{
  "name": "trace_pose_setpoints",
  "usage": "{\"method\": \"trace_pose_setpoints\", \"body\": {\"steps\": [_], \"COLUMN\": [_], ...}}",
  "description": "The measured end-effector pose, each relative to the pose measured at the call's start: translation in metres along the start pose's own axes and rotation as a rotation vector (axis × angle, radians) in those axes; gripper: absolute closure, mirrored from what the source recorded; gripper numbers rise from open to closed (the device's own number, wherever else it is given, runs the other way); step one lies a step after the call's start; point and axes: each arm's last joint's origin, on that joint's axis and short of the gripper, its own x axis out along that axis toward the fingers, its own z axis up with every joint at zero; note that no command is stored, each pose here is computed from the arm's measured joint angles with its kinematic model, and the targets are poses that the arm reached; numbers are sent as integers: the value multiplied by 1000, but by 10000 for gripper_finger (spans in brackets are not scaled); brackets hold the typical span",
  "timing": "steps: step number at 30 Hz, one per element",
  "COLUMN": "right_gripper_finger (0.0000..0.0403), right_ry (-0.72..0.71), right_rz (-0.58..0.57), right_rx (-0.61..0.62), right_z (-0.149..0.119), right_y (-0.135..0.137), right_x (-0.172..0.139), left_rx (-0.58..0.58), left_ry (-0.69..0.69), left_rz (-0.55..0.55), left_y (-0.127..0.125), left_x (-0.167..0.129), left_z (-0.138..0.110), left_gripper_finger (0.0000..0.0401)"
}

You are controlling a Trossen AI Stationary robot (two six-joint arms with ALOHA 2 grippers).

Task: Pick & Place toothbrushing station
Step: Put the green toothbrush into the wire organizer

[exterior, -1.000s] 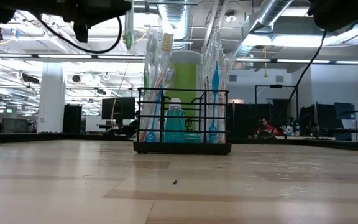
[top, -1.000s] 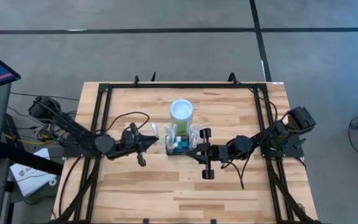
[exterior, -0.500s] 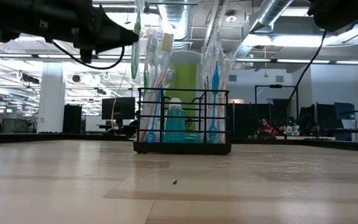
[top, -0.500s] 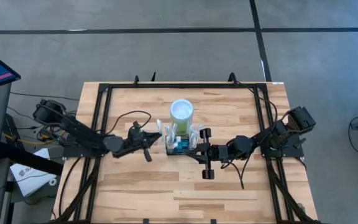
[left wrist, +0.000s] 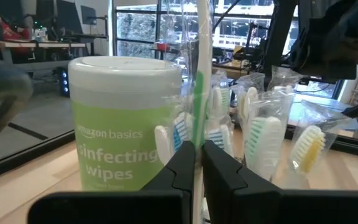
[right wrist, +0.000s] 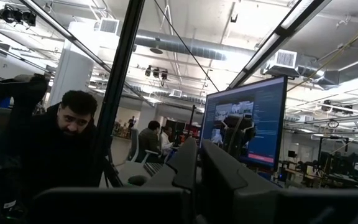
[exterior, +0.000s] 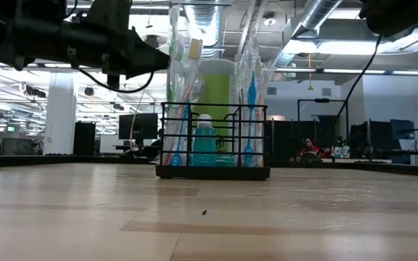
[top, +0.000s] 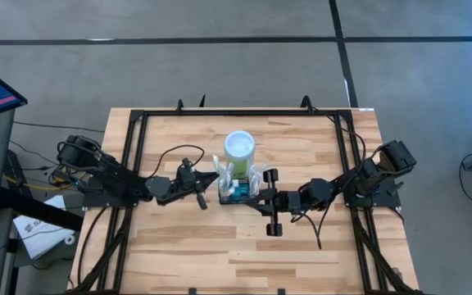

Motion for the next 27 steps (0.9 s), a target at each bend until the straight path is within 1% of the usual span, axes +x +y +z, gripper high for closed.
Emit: {"method": "trace_pose_setpoints", "body": {"steps": [9,11,18,27], "right_gripper_finger": [387,387,389,389], "right_ry": [14,13,13,18], "right_rz": [4,4,4,6], "right_rx": [-4,-3,-3,-4], "right_z": [-1,-1,-1,-2], "right_y": [0,0,0,1], "right_x": [0,0,0,0], "left_rx": [-3,-4,1,13], "left_ry": [-1,4,66,88], "left_rz": [0,-18,-9,-2], "left_y": [1,0,-1,-1], "left_x": [1,1,4,5], "left_z": [-1,-2,-22,-33], "left_gripper_finger": [396,396,396,396]}}
